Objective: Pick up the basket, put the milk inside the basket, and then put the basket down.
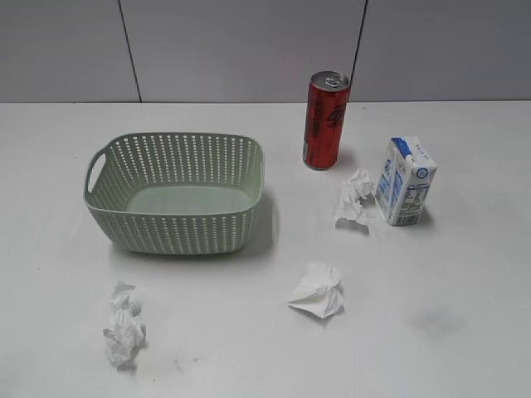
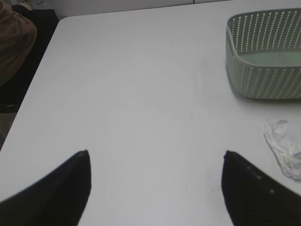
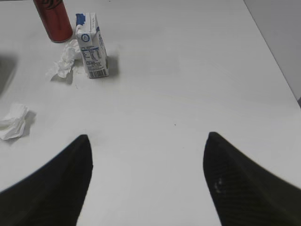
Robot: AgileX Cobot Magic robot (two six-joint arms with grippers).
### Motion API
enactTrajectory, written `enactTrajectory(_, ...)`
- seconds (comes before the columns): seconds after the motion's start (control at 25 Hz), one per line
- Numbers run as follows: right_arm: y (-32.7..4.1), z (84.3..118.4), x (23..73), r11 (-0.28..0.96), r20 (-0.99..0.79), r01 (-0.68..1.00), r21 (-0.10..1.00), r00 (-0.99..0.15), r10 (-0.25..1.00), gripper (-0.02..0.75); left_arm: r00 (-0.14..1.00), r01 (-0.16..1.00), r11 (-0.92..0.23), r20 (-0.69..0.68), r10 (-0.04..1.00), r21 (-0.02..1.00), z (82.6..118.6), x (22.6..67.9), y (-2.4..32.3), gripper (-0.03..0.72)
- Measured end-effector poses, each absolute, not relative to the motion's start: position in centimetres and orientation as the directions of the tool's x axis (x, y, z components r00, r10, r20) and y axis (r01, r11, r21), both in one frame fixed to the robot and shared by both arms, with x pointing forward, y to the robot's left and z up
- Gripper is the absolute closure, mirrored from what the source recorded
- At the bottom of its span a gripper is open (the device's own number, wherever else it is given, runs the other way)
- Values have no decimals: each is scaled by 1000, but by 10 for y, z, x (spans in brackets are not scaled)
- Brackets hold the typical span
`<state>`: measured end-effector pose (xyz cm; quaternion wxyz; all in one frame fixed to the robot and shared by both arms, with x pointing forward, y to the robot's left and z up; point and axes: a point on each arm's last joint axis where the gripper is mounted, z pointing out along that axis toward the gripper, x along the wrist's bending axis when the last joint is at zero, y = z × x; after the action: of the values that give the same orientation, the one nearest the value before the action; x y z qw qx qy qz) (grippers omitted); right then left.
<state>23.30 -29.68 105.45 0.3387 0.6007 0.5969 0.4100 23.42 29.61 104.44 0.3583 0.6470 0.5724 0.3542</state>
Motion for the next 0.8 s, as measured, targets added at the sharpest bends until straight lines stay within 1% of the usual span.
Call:
enactTrajectory(0.36,-297,1054,233,-58,88,439,896,-49,995,186,94,487,-88,48,994,869,1044,234,296,36)
enactTrajectory(0.64,-297,1054,233,-58,88,439,896,-49,995,186,94,489,-88,48,994,868,1044,235,296,60)
enactTrajectory(0.8,-297,1054,233,-57,87,439,896,-49,995,186,93,519,-85,43,995,850,1054,250,296,60)
